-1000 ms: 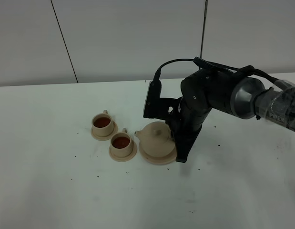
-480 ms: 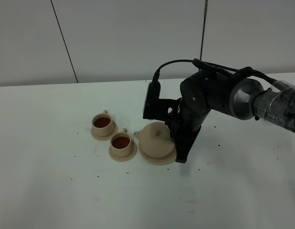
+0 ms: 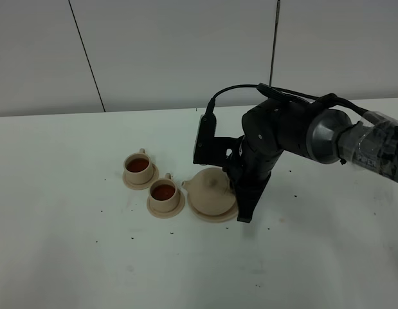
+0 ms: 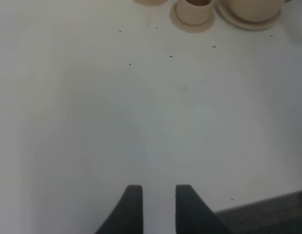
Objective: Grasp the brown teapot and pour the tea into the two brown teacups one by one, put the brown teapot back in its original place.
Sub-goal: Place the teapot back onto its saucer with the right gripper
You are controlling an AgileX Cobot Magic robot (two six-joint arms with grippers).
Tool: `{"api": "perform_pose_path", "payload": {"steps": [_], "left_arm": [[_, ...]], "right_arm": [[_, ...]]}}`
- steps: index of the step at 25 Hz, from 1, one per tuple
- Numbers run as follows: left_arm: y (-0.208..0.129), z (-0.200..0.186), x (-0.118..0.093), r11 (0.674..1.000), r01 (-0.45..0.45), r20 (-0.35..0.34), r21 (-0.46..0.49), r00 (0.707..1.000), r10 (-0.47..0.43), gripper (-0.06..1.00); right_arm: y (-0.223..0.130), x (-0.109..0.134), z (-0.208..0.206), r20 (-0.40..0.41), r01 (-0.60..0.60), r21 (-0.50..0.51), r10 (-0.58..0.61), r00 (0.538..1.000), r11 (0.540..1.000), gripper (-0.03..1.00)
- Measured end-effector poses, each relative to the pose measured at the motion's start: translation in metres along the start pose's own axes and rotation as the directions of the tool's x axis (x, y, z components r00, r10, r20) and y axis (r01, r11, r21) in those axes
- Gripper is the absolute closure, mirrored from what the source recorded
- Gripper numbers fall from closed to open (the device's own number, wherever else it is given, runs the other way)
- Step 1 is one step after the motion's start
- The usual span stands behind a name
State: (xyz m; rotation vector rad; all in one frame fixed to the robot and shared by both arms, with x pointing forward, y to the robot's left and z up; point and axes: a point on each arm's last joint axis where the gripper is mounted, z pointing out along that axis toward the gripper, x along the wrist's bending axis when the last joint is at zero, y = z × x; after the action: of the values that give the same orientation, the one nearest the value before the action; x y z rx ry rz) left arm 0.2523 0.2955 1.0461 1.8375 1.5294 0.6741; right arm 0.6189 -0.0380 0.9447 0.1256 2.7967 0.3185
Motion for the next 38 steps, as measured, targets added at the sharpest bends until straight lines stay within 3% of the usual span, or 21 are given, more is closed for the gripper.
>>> {"api": "perform_pose_path", "payload": {"steps": [38], "left_arm": [[0.0, 0.0, 0.0, 1.0, 0.0, 0.0, 0.0, 1.0, 0.0, 0.71]], "right_arm": [[-0.0075, -0.005, 0.0066, 0.0, -0.023, 0.004, 0.023, 1.0, 1.0, 0.87]]}}
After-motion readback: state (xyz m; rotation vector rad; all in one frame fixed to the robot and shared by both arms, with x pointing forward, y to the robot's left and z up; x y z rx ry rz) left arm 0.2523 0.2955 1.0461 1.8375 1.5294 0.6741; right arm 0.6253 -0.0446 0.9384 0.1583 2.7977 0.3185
